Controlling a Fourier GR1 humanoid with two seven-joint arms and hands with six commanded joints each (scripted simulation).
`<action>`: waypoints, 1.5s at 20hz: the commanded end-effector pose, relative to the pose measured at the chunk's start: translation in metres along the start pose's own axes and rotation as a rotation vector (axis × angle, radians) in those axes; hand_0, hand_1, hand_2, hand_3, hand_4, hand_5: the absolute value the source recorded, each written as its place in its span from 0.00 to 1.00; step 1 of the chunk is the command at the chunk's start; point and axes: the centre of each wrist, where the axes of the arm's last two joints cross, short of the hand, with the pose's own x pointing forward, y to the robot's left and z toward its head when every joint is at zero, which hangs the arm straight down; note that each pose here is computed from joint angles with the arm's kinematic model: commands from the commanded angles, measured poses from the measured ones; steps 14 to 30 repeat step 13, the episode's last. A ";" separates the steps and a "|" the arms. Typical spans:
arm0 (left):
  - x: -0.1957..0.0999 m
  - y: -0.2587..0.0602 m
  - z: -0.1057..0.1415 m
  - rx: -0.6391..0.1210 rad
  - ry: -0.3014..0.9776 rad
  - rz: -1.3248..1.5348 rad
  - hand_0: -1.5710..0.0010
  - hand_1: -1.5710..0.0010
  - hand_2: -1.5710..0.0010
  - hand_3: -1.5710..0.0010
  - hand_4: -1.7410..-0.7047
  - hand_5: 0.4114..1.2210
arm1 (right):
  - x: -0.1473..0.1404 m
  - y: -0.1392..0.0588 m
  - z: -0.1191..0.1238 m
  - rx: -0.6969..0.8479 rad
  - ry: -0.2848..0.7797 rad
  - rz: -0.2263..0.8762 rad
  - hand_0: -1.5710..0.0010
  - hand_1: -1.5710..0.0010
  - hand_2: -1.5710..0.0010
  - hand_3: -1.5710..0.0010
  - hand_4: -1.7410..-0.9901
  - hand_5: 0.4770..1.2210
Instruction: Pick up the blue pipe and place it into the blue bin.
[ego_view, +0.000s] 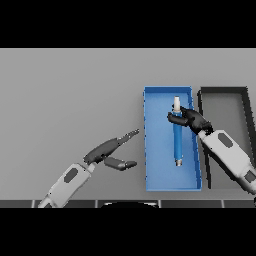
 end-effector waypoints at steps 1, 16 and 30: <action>-0.004 0.000 0.002 -0.002 0.013 -0.001 1.00 1.00 1.00 1.00 0.88 0.07 | -0.001 -0.001 0.000 -0.001 -0.007 0.001 0.92 0.94 0.94 0.96 0.74 0.54; -0.001 0.008 0.003 0.008 0.015 -0.017 1.00 1.00 1.00 1.00 0.88 0.08 | -0.006 0.009 -0.002 -0.016 -0.019 0.024 0.99 0.99 0.99 0.99 0.74 0.39; -0.001 0.008 0.003 0.008 0.015 -0.017 1.00 1.00 1.00 1.00 0.88 0.08 | -0.006 0.009 -0.002 -0.016 -0.019 0.024 0.99 0.99 0.99 0.99 0.74 0.39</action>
